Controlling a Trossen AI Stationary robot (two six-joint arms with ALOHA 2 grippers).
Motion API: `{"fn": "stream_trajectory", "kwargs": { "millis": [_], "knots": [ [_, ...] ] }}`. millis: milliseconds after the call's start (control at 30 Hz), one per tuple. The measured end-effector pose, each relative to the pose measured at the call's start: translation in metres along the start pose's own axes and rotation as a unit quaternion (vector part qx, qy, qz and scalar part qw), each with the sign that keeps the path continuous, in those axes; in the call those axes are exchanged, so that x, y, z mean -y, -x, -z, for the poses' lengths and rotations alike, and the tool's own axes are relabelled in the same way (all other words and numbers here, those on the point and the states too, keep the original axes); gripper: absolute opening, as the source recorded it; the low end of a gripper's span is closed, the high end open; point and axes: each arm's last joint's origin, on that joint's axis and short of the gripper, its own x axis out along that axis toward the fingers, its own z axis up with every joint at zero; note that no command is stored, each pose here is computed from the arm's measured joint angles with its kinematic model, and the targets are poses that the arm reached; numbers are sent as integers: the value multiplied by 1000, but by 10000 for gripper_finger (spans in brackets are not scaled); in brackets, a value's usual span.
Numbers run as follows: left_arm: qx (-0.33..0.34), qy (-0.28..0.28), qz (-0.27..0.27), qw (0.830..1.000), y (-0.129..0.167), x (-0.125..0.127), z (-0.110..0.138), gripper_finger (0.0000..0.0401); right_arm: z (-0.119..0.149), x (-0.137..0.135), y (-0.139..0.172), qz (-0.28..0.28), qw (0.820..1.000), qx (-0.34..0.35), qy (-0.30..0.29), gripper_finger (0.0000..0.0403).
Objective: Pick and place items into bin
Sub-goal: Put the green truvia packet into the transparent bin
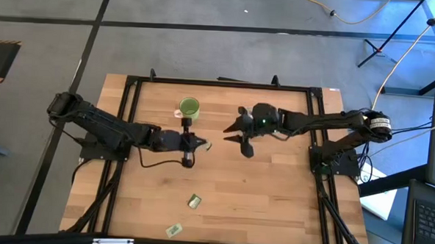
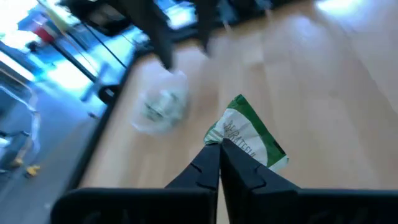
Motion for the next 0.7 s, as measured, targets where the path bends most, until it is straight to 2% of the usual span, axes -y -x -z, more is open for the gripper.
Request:
{"fn": "stream_trajectory", "kwargs": {
  "millis": [167, 367, 700],
  "knots": [
    [53, -10, -77, 996, -2, -13, -13, 3, -4, -11, -3, 58, 998, 12, 14, 182],
    [96, -1, -153, 984, 0, -26, -25, 3, -8, -13, -3, 63, 997, 34, 13, 213],
    [140, -6, -192, 971, 4, -35, -35, 3, -26, -12, 0, 67, 989, 130, 12, 217]
  ]
}}
